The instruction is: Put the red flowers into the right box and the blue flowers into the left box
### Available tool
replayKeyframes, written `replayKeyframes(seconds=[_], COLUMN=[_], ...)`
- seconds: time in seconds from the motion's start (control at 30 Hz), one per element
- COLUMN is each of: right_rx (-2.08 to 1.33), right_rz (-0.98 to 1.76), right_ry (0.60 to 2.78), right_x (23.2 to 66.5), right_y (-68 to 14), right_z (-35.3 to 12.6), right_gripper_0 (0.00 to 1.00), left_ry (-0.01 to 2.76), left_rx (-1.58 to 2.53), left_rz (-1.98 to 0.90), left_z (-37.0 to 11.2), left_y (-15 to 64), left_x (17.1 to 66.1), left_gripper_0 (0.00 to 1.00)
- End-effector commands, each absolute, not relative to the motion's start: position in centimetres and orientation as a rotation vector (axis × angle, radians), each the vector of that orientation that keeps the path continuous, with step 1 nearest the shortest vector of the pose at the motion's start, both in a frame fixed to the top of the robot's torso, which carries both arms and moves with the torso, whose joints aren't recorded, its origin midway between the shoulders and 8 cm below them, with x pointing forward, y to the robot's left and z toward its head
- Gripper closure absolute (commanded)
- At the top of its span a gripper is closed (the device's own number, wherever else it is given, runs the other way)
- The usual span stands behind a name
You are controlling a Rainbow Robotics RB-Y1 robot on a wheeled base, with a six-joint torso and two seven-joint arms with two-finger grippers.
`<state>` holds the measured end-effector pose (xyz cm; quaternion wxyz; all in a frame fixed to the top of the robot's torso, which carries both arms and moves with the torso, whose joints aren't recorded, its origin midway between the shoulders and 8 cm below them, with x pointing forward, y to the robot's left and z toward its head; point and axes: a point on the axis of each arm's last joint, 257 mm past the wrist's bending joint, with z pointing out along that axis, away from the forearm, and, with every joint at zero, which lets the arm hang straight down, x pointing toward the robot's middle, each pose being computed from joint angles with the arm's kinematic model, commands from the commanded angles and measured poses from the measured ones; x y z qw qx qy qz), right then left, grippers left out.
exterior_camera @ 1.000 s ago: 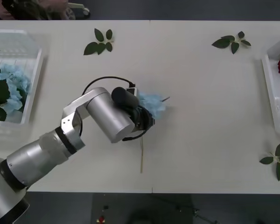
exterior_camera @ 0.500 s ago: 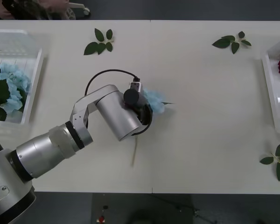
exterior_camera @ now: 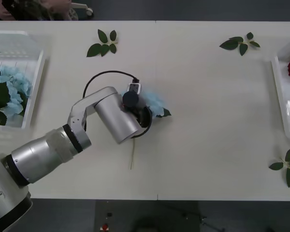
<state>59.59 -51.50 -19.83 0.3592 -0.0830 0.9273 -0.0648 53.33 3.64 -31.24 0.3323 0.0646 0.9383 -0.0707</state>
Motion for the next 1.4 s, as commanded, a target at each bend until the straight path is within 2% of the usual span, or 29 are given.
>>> replayKeyframes(seconds=[0.03, 0.17, 0.27, 0.4, 0.53, 0.73, 0.87, 1.13, 1.17, 1.2, 1.23, 1.37, 1.4], right_rx=[-0.369, -0.703, -0.949, -1.041, -1.126, -1.277, -1.314, -1.267, -1.270, -1.273, -1.278, -1.298, -1.298], right_rz=[0.129, 0.382, 0.551, 0.782, 0.916, 0.906, 0.887, 0.878, 0.879, 0.881, 0.895, 0.913, 0.913], right_ry=[2.321, 2.219, 2.029, 1.855, 1.766, 1.673, 1.571, 1.562, 1.559, 1.556, 1.555, 1.555, 1.555], right_x=[58.8, 55.9, 53.4, 50.5, 47.4, 44.7, 43.0, 41.9, 41.8, 41.8, 41.5, 40.9, 40.9], right_y=[-44.9, -36.6, -31.2, -25.6, -21.4, -17.5, -15.3, -13.4, -13.2, -13.1, -12.9, -12.8, -12.8], right_z=[-14.3, -12.5, -10.7, -8.0, -6.7, -5.4, -1.7, -0.5, -0.5, -0.4, -0.6, -0.9, -0.9], right_gripper_0=[0.25, 0.24, 0.25, 0.25, 0.24, 0.25, 0.24, 0.25, 0.25, 0.24, 0.25, 0.25, 0.25], left_ry=[2.416, 2.504, 2.499, 2.395, 2.302, 2.292, 2.316, 2.300, 2.304, 2.299, 2.293, 2.290, 2.290], left_rx=[0.117, 0.291, 0.632, 0.890, 0.861, 0.674, 0.531, 0.405, 0.397, 0.393, 0.391, 0.394, 0.394], left_rz=[-0.270, -0.117, 0.185, 0.538, 0.805, 0.926, 0.963, 0.995, 0.988, 0.984, 0.978, 0.946, 0.946], left_z=[-21.5, -16.4, -13.1, -9.0, -6.6, -6.7, -8.2, -10.1, -10.6, -10.7, -11.0, -11.1, -11.1], left_y=[7.5, 15.0, 23.7, 33.4, 40.8, 48.2, 54.1, 60.4, 60.6, 60.7, 60.8, 60.1, 60.1], left_x=[53.4, 50.1, 48.5, 49.4, 51.9, 54.3, 55.5, 56.2, 56.2, 56.4, 56.6, 56.9, 56.9], left_gripper_0=[1.00, 1.00, 1.00, 1.00, 1.00, 1.00, 1.00, 0.99, 0.94, 0.84, 0.69, 0.51, 0.51])
